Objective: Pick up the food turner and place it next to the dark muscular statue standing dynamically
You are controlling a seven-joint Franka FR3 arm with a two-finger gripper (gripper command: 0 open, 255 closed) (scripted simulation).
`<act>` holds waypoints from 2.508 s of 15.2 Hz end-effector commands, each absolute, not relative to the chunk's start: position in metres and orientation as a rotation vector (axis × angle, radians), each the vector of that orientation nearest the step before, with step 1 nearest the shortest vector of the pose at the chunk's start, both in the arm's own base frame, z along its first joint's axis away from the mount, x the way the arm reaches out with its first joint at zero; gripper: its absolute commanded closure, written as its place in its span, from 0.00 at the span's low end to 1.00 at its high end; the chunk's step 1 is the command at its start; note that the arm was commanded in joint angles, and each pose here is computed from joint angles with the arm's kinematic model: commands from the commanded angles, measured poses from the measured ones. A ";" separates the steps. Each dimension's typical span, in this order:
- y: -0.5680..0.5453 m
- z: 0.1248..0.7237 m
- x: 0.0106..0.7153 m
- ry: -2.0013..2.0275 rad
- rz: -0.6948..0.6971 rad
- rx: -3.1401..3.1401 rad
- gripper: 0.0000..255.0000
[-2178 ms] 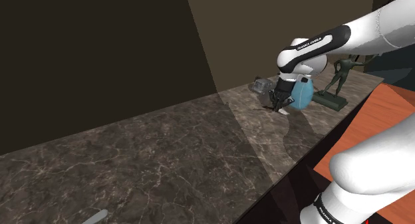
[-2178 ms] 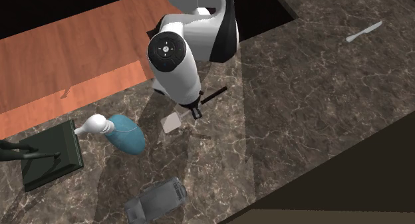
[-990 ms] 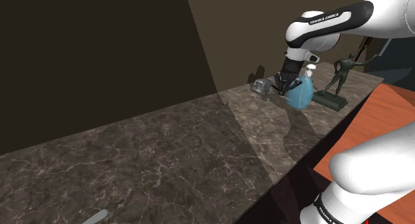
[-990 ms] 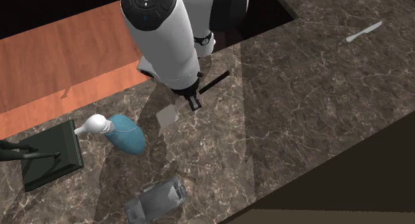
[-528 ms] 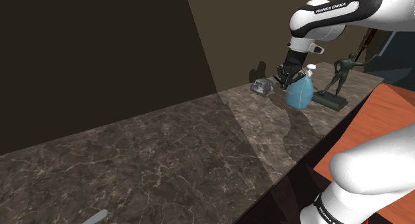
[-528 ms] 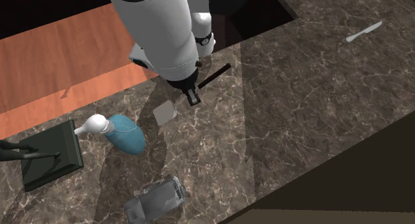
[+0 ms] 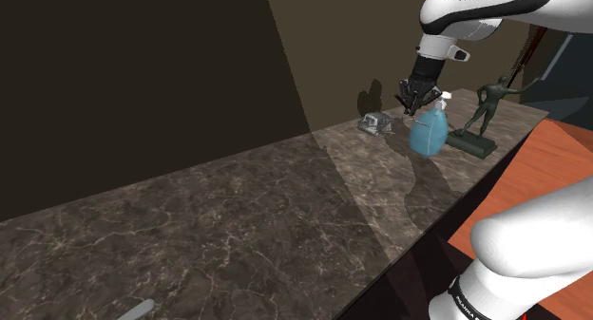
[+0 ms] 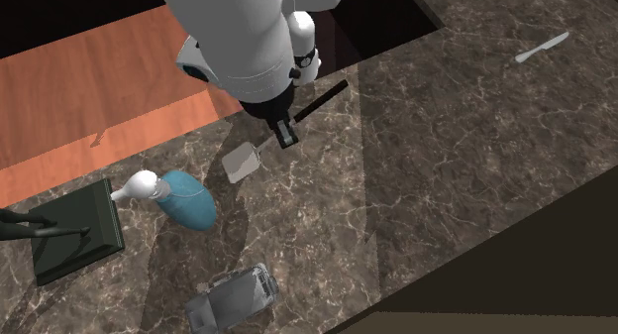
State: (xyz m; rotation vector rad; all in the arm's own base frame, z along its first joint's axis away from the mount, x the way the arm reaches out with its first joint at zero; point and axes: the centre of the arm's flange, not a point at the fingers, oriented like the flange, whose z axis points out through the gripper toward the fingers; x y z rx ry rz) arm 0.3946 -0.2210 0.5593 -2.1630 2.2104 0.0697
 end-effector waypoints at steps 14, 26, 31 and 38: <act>-0.222 0.639 0.395 2.211 0.070 -2.163 1.00; -0.222 0.703 0.395 2.211 0.070 -2.163 1.00; -0.222 0.729 0.395 2.211 0.070 -2.163 1.00; -0.233 0.760 0.387 2.211 0.070 -2.163 1.00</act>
